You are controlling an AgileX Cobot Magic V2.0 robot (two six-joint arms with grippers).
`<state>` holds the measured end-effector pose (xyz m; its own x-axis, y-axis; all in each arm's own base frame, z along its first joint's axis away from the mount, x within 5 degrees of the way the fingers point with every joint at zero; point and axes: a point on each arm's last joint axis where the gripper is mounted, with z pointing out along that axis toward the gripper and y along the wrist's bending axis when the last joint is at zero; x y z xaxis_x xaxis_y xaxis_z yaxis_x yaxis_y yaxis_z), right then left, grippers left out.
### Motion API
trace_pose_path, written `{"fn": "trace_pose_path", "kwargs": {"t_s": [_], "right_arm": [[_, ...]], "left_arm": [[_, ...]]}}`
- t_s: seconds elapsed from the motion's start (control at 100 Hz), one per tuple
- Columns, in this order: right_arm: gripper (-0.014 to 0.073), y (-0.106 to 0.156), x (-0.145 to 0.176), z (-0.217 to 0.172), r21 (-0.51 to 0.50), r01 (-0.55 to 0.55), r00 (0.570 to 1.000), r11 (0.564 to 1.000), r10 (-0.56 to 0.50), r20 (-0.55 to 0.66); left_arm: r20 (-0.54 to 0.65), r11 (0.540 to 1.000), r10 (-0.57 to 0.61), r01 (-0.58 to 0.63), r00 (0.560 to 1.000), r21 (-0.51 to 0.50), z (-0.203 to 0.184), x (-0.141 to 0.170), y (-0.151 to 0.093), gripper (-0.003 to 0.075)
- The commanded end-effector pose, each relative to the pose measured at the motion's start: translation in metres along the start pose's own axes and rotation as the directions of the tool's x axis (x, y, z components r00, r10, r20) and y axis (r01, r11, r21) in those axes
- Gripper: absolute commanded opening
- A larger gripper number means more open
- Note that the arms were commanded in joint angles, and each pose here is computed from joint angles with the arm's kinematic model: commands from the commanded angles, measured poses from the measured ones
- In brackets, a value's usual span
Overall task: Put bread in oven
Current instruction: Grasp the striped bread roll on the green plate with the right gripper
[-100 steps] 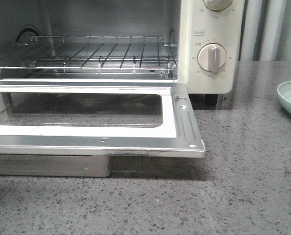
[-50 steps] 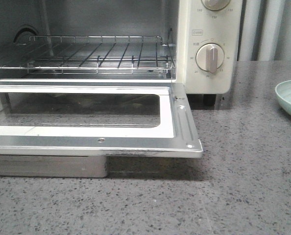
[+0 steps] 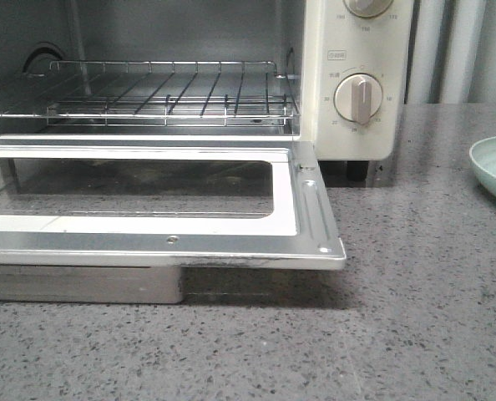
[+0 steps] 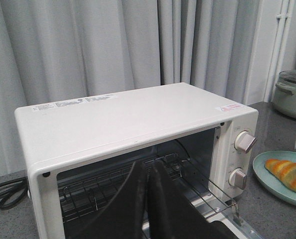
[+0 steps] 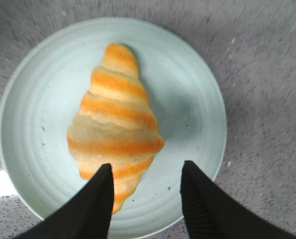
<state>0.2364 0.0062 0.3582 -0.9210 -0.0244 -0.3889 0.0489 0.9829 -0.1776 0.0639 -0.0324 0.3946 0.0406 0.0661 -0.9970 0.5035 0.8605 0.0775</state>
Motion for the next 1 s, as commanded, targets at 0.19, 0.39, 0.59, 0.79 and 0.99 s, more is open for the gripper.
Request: {"fn": "trace_pose_path", "kwargs": {"t_s": [0.19, 0.39, 0.59, 0.79, 0.99], "right_arm": [[0.029, 0.007, -0.001, 0.026, -0.023, -0.005, 0.998, 1.0, 0.004, -0.067], [0.0286, 0.011, -0.008, 0.044, -0.024, 0.015, 0.995, 1.0, -0.017, -0.097], [0.0282, 0.017, -0.014, 0.065, -0.022, 0.028, 0.988, 0.999, -0.031, -0.151], [-0.008, 0.018, -0.014, 0.074, -0.015, 0.036, 0.98, 0.999, -0.038, -0.197], [-0.007, 0.014, -0.009, 0.06, -0.016, 0.078, 0.978, 0.997, -0.079, -0.191]], "left_arm": [[0.085, 1.0, 0.006, -0.007, 0.996, 0.012, -0.002, -0.015, 0.0, -0.0021], [0.086, 1.0, 0.007, -0.008, 0.996, 0.011, -0.002, -0.015, 0.0, -0.0022], [0.086, 1.0, 0.01, -0.011, 0.996, 0.01, -0.002, -0.015, 0.0, -0.0021], [0.086, 1.0, 0.01, -0.011, 0.996, 0.01, -0.002, -0.015, 0.0, -0.0021], [0.086, 1.0, 0.008, -0.009, 0.996, 0.011, -0.002, -0.015, 0.0, -0.0021]]}}
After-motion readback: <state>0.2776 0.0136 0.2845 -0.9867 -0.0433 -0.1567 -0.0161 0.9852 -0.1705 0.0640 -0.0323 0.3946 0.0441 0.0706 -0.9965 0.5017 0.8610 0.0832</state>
